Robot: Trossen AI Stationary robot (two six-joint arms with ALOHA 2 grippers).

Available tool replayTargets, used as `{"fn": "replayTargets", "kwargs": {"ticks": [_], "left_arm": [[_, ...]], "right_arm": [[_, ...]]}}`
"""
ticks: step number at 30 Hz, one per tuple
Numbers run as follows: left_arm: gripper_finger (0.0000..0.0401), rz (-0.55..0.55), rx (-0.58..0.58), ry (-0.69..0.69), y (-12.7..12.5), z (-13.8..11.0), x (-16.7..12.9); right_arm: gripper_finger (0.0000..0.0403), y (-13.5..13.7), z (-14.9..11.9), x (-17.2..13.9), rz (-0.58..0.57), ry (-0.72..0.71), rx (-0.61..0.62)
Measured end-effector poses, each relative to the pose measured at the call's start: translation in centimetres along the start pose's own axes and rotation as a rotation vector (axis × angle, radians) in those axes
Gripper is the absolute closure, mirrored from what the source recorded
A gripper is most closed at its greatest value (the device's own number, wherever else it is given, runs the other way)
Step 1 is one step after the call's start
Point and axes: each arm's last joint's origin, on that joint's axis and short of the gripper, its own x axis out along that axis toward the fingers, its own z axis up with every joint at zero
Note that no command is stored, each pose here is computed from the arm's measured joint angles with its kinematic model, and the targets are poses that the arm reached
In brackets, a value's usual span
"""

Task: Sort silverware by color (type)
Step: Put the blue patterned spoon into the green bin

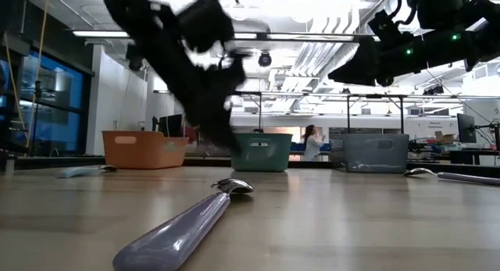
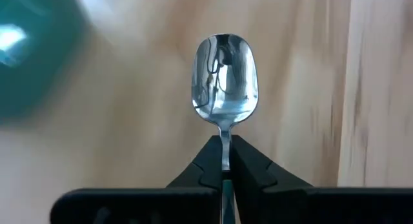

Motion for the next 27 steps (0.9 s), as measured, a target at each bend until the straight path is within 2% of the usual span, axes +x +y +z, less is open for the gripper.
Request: {"fn": "replayTargets", "kwargs": {"ticks": [5,10,14,20,27], "left_arm": [[0.0397,0.048,-0.095,-0.141,3.1,2.9,-3.4],[0.0398,0.104,-0.24,-0.26,7.9,4.7,-5.2],[0.0398,0.041,-0.326,-0.402,11.3,5.9,-5.1],[0.0397,-0.102,-0.472,-0.554,15.3,6.5,-4.0],[0.0396,-0.066,-0.564,-0.526,18.0,6.3,-0.5]], "right_arm": [[0.0265,0.0,-0.1,0.0,0.008,0.01,0.002],[0.0265,0.0,-0.1,0.0,0.008,0.01,0.003],[0.0265,0.0,-0.1,0.0,0.008,0.008,0.008],[0.0265,0.0,-0.1,0.0,0.008,0.01,0.011],[0.0265,0.0,-0.1,0.0,0.008,0.01,0.011]]}}
